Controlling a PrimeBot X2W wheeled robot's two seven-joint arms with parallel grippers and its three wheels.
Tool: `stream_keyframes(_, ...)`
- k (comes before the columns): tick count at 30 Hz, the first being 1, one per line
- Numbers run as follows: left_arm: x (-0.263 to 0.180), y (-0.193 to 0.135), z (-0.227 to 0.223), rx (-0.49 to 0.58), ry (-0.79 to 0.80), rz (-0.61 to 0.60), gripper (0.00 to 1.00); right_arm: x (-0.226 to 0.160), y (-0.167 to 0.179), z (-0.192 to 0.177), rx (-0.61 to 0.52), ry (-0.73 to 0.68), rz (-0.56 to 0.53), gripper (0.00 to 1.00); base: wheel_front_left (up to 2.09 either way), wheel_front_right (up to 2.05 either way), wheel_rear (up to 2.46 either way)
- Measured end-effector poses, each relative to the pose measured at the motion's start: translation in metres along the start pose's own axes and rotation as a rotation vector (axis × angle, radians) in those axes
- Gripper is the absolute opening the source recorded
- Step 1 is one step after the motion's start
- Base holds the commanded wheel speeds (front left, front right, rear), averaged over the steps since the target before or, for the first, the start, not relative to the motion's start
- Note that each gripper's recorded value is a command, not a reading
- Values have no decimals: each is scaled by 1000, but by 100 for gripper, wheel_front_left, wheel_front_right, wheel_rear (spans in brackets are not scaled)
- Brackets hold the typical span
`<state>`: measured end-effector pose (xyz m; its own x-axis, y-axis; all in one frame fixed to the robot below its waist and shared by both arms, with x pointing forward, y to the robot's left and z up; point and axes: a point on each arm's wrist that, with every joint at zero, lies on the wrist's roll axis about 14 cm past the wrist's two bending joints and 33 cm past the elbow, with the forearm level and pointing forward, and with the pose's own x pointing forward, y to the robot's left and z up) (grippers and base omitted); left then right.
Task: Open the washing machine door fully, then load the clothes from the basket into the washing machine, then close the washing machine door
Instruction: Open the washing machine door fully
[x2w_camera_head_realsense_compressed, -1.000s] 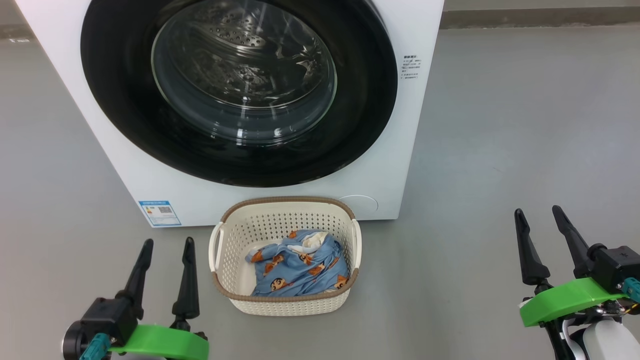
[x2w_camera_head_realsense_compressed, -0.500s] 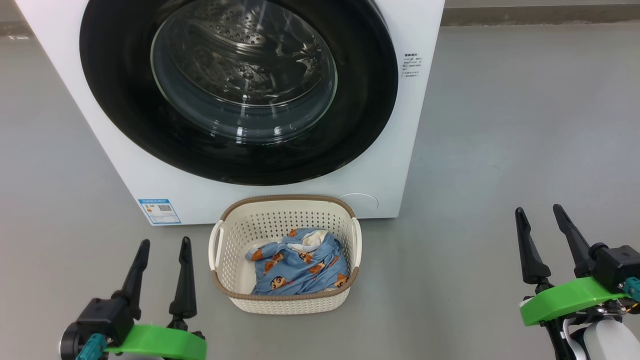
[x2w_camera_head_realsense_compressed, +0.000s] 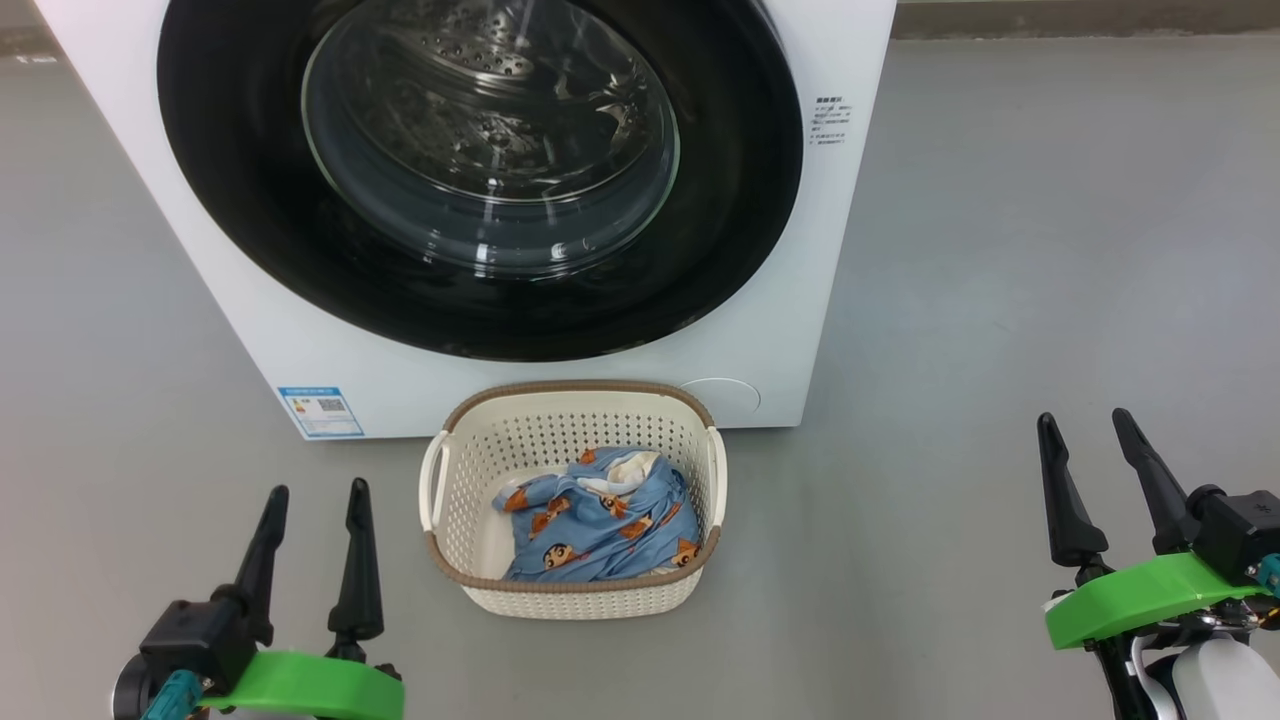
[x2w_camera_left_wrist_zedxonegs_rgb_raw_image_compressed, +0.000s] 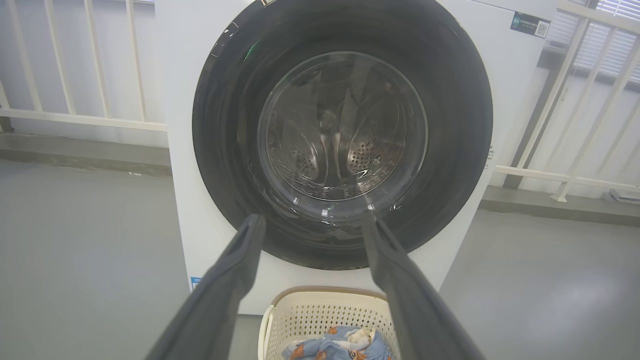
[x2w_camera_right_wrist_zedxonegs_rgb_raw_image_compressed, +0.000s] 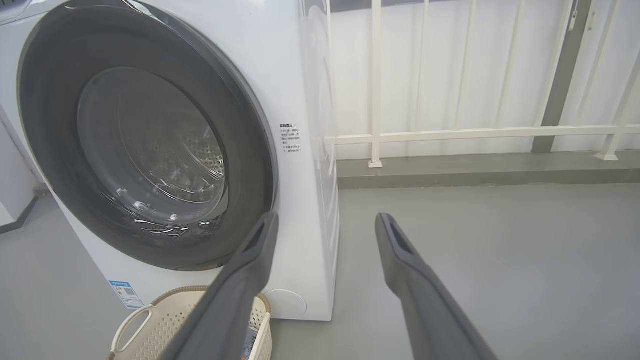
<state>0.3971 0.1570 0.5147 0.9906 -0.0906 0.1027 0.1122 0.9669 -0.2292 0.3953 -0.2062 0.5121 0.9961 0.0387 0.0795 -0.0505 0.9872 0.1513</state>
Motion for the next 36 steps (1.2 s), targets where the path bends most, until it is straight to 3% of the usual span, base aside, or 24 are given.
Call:
stream_keyframes(8, -1, 6, -7, 0, 19, 17, 100, 7, -1, -5, 8, 12, -4, 100, 0, 0, 0)
stream_keyframes(9, -1, 7, -8, -1, 23, 19, 100, 10, -3, -3, 10, 5, -7, 92, 0, 0, 0)
stream_keyframes(10, -1, 7, -10, -1, 27, 21, 100, 14, -4, -1, 7, 0, -8, 75, 0, 0, 0)
stream_keyframes(11, 0, 8, -11, -1, 30, 22, 100, 17, -5, 1, 4, -6, -8, 49, 0, 0, 0)
stream_keyframes(13, 0, 9, -13, -1, 37, 24, 100, 24, -6, 3, 3, -13, -6, 35, 0, 0, 0)
stream_keyframes(15, 2, 10, -14, -1, 38, 27, 100, 30, -4, 5, 5, -21, -3, 0, 0, 0, 0)
stream_keyframes(22, 10, 15, -14, 3, 34, 34, 100, 49, -9, 14, 24, -59, -17, 0, 0, 0, 0)
stream_keyframes(31, 18, 21, -18, 7, 43, 49, 100, 84, -22, 30, 179, -114, -39, 0, 0, 0, 0)
stream_keyframes(36, 20, 25, -21, 11, 51, 55, 100, 104, -23, 19, 314, -81, -43, 0, 0, 0, 0)
